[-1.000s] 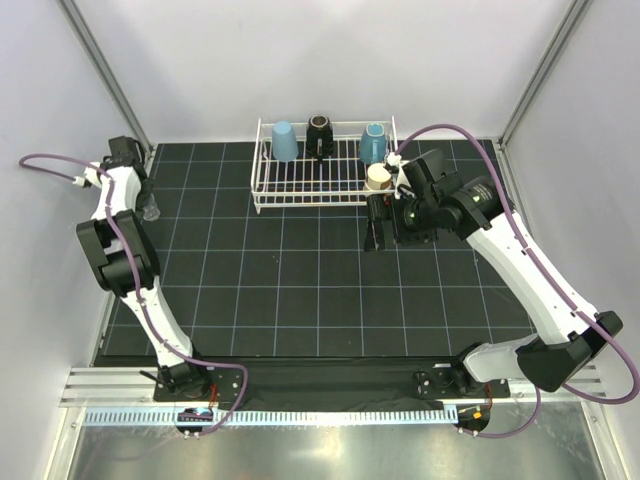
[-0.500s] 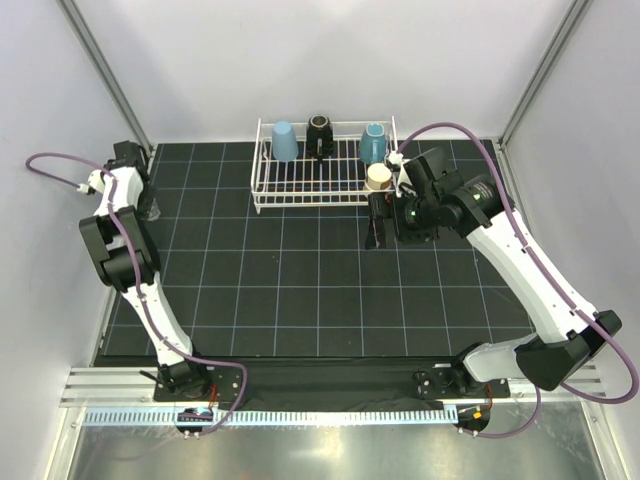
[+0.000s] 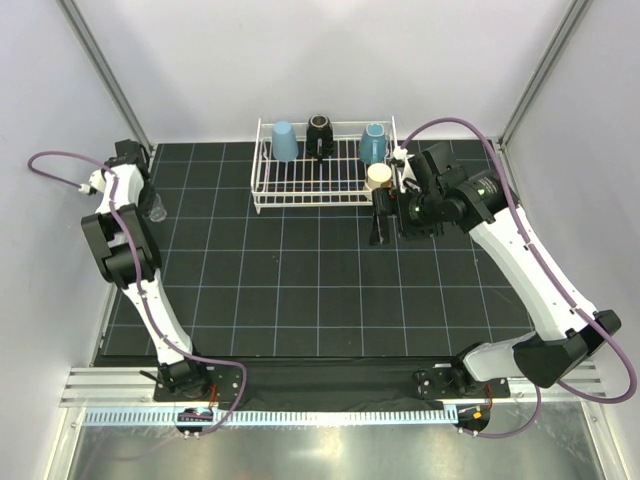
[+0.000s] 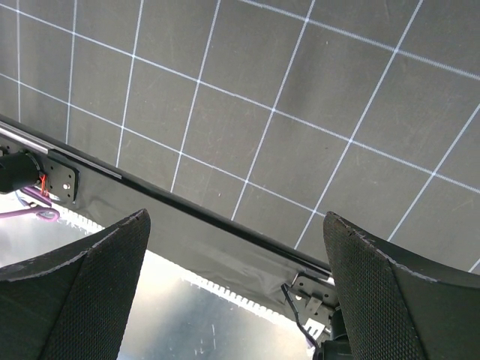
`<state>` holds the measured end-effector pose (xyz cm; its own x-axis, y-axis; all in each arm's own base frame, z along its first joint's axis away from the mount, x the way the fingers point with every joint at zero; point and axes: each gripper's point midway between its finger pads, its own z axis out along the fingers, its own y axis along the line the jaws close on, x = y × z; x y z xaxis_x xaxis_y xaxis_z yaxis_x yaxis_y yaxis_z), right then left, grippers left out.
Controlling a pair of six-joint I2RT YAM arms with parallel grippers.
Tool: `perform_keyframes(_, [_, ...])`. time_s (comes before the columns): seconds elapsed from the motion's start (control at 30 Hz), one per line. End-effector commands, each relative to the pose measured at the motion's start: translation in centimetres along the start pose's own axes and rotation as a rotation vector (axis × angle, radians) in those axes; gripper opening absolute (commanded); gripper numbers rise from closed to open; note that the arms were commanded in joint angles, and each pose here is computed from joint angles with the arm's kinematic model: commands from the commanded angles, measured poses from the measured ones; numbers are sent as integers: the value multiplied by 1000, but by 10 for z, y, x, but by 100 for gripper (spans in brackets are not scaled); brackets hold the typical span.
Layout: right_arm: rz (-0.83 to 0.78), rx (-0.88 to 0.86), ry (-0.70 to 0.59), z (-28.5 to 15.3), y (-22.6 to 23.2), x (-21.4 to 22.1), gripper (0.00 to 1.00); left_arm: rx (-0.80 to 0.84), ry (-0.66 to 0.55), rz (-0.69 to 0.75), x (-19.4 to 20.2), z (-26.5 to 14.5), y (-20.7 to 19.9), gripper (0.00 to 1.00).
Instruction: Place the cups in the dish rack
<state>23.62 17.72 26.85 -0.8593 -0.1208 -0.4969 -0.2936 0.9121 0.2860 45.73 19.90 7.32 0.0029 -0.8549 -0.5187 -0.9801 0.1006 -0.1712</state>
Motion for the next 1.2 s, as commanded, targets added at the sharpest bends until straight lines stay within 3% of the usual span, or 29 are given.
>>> perform_keyframes(0.0, [-33,6,-57,-13,0,-14,96,27,9,-4,-9,-21,-4,0])
perform_keyframes(0.17, [-40,-4,-77,-19,2,-17,96,100,78,85,9,-56,-12,0])
perform_keyframes(0.5, [-33,-48,-73,-29,6,1,96,330,163,230,70,-183,-13,0])
perform_keyframes(0.73, [-48,-196,-66,-37,25,21,96,733,290,187,110,-296,6,0])
perform_keyframes(0.77, [-63,-243,-67,-40,33,23,96,829,291,175,108,-328,15,0])
perform_keyframes(0.87, [-92,-342,-67,-49,48,29,96,973,371,174,120,-368,38,0])
perform_keyframes(1.07, [-103,-535,-54,-63,78,33,98,1119,586,136,140,-414,95,0])
perform_keyframes(1.17, [-82,-684,-47,-74,101,31,99,1201,614,99,135,-433,128,0])
